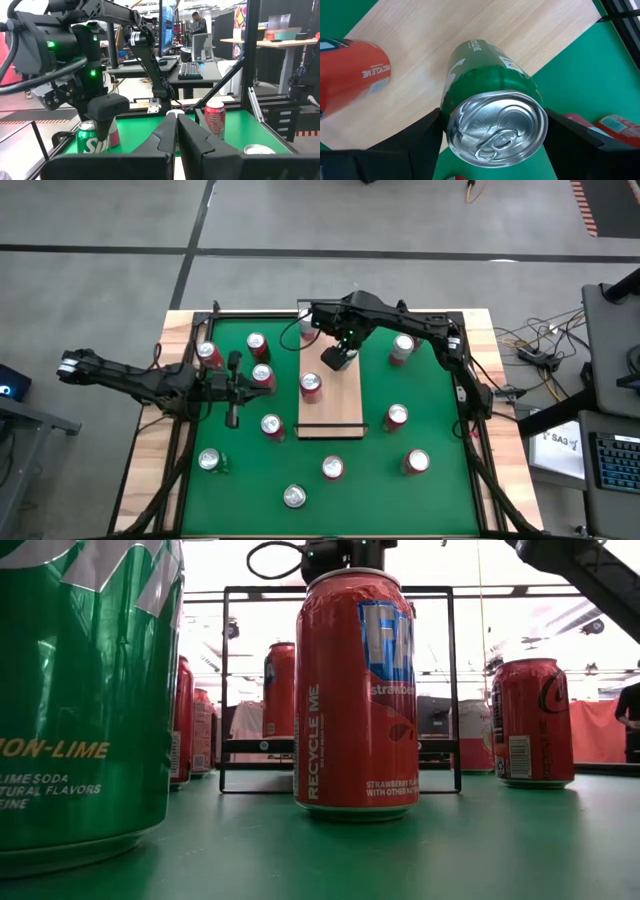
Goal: Place canned beverage on shelf
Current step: Put the green soda can on the shelf
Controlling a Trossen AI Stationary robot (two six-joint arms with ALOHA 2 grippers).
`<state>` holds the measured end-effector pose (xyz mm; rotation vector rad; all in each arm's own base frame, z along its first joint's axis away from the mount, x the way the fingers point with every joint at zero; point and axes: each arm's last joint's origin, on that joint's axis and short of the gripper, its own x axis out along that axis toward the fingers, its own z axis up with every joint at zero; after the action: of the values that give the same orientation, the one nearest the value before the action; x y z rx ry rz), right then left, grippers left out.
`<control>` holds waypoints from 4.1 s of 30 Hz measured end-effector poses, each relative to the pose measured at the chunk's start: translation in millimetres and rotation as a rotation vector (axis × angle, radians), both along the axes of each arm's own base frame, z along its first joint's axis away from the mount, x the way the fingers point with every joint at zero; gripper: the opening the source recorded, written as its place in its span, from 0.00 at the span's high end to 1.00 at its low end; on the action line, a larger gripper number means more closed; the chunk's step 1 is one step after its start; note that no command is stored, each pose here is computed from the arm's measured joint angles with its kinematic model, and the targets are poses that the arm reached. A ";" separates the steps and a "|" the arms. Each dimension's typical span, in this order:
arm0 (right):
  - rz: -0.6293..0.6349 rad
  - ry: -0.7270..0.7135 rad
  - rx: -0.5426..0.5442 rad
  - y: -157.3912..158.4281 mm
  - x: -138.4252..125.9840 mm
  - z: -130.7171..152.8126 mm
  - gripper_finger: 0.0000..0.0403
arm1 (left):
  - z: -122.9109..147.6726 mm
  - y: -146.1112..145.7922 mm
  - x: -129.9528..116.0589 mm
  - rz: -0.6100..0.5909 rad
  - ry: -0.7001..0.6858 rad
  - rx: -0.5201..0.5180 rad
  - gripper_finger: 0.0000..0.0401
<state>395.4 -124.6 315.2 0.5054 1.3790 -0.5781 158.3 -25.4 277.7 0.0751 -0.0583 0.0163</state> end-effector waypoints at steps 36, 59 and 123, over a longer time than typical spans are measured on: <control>0.048 -0.009 -0.002 -1.6 5.5 -6.1 0.29 | -0.1 0.1 -0.9 -0.001 0.004 -0.002 1.00; 0.026 -0.146 0.003 -0.8 7.0 18.8 0.10 | -0.1 0.1 -0.9 -0.001 0.004 -0.002 1.00; 0.071 -0.740 -0.426 101.8 -108.5 -67.2 0.97 | 7.6 4.6 -1.0 0.177 -0.049 0.279 1.00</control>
<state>286.9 -22.7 248.0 0.2738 0.5461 -0.5320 157.4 -20.8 285.3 0.3590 -0.1024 0.1868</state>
